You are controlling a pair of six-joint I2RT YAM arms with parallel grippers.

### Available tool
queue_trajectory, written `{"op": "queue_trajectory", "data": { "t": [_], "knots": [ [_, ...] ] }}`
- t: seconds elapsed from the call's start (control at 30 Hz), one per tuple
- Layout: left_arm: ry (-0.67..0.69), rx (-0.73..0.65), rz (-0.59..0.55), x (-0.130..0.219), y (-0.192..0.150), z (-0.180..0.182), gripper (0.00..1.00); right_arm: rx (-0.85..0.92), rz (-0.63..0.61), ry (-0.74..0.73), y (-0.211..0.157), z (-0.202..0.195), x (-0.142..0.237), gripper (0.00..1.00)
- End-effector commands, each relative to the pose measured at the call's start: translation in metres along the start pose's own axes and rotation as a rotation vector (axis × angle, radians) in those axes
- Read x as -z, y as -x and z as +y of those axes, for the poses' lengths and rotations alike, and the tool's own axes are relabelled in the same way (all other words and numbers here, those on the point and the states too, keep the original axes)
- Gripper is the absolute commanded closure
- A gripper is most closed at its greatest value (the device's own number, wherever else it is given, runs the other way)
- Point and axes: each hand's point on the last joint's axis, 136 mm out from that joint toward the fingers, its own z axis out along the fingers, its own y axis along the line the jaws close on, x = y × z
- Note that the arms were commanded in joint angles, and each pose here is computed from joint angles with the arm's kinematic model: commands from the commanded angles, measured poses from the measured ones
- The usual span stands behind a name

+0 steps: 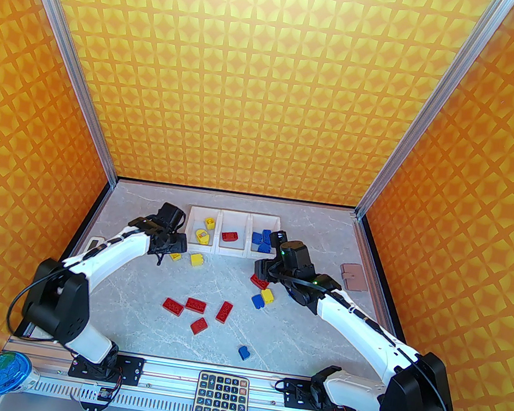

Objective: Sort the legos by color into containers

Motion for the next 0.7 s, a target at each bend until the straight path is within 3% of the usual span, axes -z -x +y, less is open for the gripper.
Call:
{"op": "queue_trajectory", "data": {
  "t": [0.0,0.33,0.67],
  "knots": [
    [0.019,-0.002,0.02,-0.013,0.005,0.002,0.23,0.017,0.004,-0.017,-0.004,-0.002,-0.005,0.39],
    [0.04,-0.001,0.046,-0.038,0.003,0.006,0.26,0.023,0.069,-0.028,-0.016,-0.004,-0.025,0.4],
    [0.011,-0.004,0.057,-0.05,0.0,0.003,0.26,0.026,0.061,-0.021,-0.015,-0.003,-0.02,0.4]
  ]
}}
